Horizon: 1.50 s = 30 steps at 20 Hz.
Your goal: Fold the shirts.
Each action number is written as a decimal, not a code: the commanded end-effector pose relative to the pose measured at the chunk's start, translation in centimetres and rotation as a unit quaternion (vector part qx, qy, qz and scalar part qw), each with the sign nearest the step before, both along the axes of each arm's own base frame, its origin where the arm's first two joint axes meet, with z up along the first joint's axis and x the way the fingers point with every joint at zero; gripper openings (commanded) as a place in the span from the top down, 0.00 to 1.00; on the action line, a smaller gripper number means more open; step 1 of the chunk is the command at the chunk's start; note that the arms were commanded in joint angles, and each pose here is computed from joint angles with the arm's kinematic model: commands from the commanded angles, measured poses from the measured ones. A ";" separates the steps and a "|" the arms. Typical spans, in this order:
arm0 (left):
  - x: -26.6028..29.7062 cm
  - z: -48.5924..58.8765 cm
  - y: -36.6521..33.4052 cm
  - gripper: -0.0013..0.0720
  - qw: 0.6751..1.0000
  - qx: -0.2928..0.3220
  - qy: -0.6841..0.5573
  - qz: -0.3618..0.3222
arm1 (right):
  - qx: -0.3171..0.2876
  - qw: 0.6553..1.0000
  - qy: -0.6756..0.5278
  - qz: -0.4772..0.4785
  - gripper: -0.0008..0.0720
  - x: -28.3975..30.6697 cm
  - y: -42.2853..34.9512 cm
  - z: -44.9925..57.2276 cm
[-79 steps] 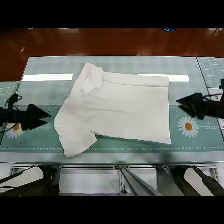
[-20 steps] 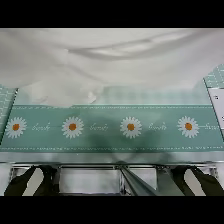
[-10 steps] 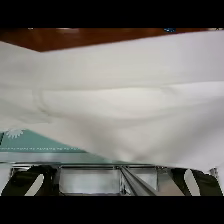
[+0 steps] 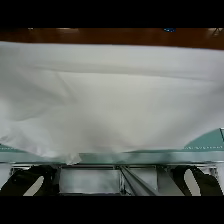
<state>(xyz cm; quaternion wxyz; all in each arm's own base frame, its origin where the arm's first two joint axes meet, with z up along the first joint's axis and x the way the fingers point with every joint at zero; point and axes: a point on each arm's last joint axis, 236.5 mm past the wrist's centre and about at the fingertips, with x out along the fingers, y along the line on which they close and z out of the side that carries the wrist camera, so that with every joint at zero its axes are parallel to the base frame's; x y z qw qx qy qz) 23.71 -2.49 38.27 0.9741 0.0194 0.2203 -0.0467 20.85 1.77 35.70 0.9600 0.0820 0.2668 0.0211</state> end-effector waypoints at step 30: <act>26.0 -41.9 0.0 0.94 0.860 -0.257 0.441 0.014 | 0.218 0.891 0.384 0.106 0.96 26.2 -3.6 -37.0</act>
